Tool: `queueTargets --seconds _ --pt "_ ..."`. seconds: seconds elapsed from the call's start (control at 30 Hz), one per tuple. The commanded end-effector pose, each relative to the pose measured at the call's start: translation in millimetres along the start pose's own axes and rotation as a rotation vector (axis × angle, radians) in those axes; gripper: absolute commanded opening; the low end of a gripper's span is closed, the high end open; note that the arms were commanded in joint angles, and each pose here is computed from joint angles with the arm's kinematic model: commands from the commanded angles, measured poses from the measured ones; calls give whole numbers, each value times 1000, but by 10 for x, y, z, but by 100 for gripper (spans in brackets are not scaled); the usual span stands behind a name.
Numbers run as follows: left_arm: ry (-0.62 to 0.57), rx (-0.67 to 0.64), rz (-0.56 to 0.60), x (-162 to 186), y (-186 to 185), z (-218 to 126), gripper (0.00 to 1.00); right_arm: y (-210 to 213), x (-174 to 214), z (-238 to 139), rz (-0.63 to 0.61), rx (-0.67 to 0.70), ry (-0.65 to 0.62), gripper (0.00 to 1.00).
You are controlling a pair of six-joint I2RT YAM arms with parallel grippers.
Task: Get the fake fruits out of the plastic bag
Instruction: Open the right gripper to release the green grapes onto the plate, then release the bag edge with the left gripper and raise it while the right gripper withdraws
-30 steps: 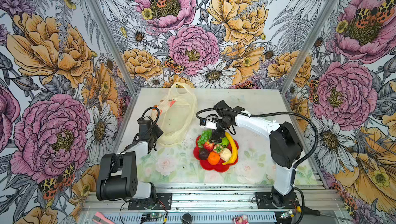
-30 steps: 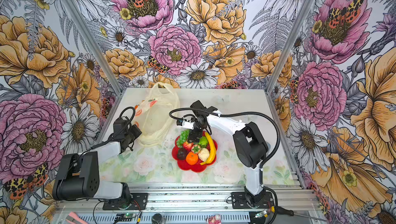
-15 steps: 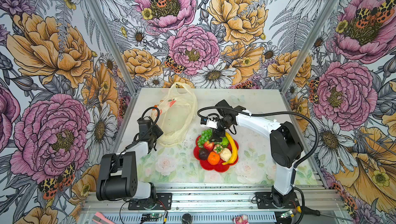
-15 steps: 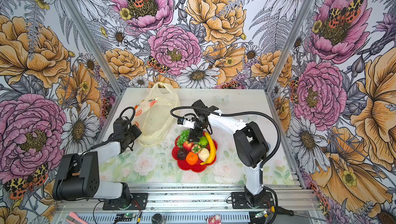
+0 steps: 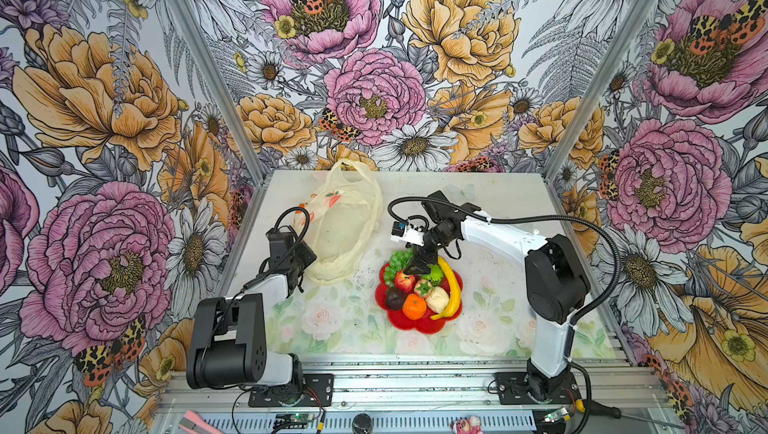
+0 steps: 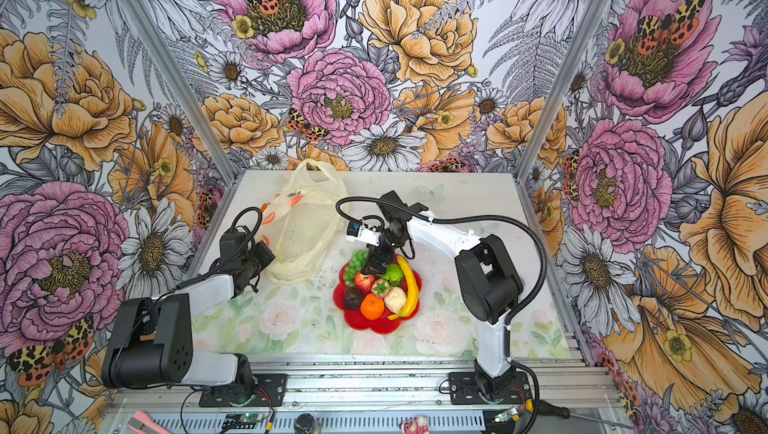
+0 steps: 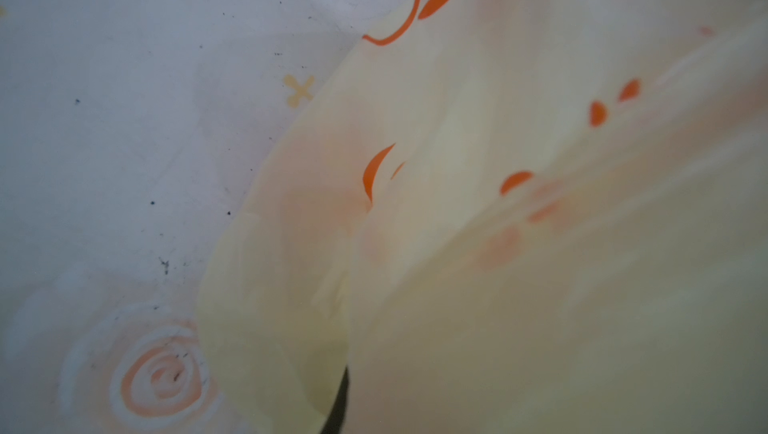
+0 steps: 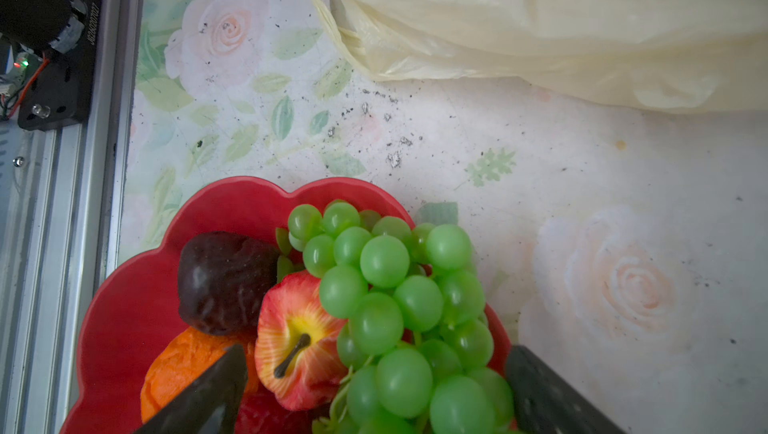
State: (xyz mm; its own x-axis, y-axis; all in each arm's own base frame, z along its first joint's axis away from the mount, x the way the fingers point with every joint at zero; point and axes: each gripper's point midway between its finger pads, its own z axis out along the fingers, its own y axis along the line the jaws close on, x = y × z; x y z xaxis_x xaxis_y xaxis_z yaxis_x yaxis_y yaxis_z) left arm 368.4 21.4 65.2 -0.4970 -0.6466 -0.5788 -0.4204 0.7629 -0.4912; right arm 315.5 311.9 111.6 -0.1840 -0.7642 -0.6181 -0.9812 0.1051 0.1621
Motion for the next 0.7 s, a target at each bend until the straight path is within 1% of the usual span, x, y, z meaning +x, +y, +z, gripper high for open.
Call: queueTargets --seconds 0.0,0.23,0.43,0.53,0.67 --pt "-9 2 7 -17 16 -1 5 25 -43 8 22 -32 -28 97" --pt "-6 0 7 -12 20 5 5 -21 -12 -68 12 24 -3 93" --pt "-1 1 25 -7 -20 14 5 -203 57 -209 55 178 47 92" --pt "5 -4 42 7 -44 20 5 -199 35 -269 68 204 32 93" --pt "7 -16 62 13 -81 15 4 -174 -57 -355 85 223 -28 95"
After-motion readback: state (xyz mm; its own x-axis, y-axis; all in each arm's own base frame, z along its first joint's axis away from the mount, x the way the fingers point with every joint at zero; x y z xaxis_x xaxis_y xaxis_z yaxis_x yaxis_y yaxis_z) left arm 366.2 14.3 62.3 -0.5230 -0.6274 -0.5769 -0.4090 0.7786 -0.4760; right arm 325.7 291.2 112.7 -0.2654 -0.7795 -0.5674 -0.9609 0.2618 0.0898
